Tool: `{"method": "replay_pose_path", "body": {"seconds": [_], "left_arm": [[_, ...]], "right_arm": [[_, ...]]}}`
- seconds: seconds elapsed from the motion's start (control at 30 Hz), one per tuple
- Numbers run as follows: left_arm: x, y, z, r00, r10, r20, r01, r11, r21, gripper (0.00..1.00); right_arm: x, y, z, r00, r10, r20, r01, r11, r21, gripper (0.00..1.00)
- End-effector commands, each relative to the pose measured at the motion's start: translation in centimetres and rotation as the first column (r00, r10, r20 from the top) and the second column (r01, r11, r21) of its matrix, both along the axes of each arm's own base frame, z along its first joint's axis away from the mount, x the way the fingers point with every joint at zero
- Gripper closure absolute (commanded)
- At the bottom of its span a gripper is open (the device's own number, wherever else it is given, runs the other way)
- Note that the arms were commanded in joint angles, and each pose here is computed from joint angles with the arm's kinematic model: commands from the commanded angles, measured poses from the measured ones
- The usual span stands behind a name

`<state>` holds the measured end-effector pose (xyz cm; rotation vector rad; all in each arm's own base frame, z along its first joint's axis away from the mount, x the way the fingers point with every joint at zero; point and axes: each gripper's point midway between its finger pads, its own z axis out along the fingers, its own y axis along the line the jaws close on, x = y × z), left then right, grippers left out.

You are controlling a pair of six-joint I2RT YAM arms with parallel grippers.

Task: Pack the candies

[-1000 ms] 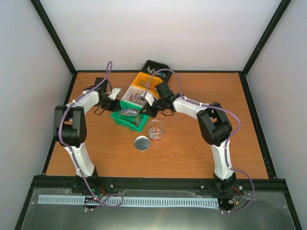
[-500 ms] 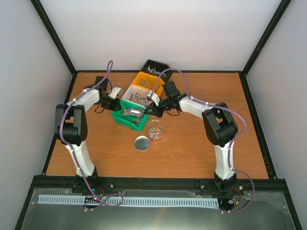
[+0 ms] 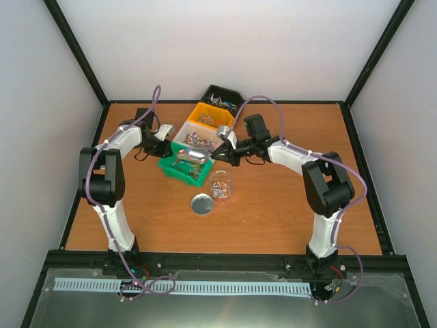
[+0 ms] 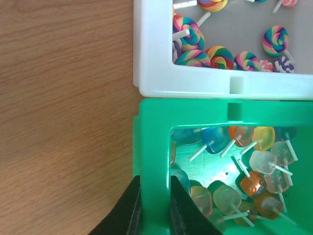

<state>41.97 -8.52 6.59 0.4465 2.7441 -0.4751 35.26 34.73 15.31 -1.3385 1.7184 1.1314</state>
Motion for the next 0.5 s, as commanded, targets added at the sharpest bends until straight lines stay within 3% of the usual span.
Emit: {"method": "replay_pose_path", "body": {"seconds": [0.0, 0.2, 0.47], "left_arm": [[0.0, 1.0, -1.3, 0.998, 0.026, -0.052, -0.024, 0.999, 0.041, 0.9], [0.6, 0.9, -1.2, 0.998, 0.023, -0.055, -0.021, 0.999, 0.035, 0.88], [1.2, 0.7, -0.8, 0.999, 0.008, -0.047, -0.007, 1.0, 0.028, 0.83]], "right_arm": [[-0.4, -1.0, 3.4, 0.996, 0.009, 0.088, -0.019, 0.993, 0.114, 0.97], [-0.4, -0.4, 5.2, 0.991, -0.014, 0.135, -0.011, 0.982, 0.188, 0.97], [-1.8, -2.6, 5.5, 0.977, 0.02, 0.211, -0.045, 0.992, 0.114, 0.97]]}}
